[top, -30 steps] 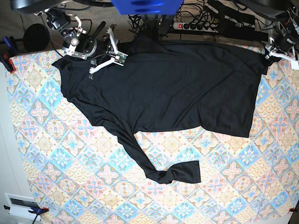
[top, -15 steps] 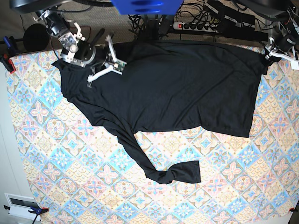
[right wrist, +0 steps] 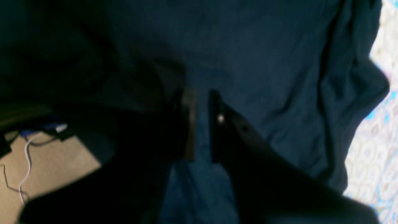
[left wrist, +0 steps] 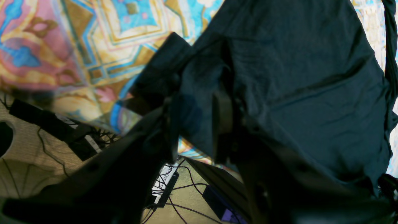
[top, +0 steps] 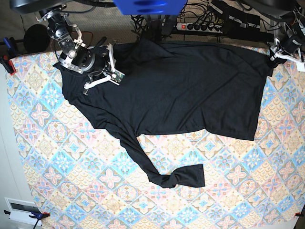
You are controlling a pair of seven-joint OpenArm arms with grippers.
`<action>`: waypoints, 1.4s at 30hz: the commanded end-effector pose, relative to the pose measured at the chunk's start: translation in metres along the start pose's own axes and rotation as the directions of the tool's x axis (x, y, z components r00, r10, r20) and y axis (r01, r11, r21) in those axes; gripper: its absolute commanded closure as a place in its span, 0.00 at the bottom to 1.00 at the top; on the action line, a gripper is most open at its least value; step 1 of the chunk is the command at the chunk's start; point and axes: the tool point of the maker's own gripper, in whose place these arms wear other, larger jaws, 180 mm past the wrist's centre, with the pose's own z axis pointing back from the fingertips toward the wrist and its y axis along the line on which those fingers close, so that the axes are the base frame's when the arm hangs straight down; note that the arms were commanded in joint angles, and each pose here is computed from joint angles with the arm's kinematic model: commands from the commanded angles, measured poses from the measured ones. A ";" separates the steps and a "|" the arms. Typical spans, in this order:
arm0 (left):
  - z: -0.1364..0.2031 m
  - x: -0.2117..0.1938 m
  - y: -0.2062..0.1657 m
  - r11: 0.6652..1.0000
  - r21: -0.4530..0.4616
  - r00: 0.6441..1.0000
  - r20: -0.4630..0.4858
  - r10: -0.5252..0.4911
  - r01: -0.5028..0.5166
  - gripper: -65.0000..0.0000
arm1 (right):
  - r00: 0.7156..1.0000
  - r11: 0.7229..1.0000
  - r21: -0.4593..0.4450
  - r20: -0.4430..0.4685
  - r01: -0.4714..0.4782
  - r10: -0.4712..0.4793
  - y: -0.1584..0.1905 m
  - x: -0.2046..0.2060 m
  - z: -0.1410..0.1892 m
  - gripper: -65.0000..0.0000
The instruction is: Layout the t-shirt on the table in an organized manner, then fold the t-shirt properly
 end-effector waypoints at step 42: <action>0.002 0.010 -0.005 1.000 -0.014 0.999 0.022 -0.025 0.026 0.74 | 0.990 0.975 0.192 0.113 -0.109 0.089 0.075 0.034 -0.007 0.91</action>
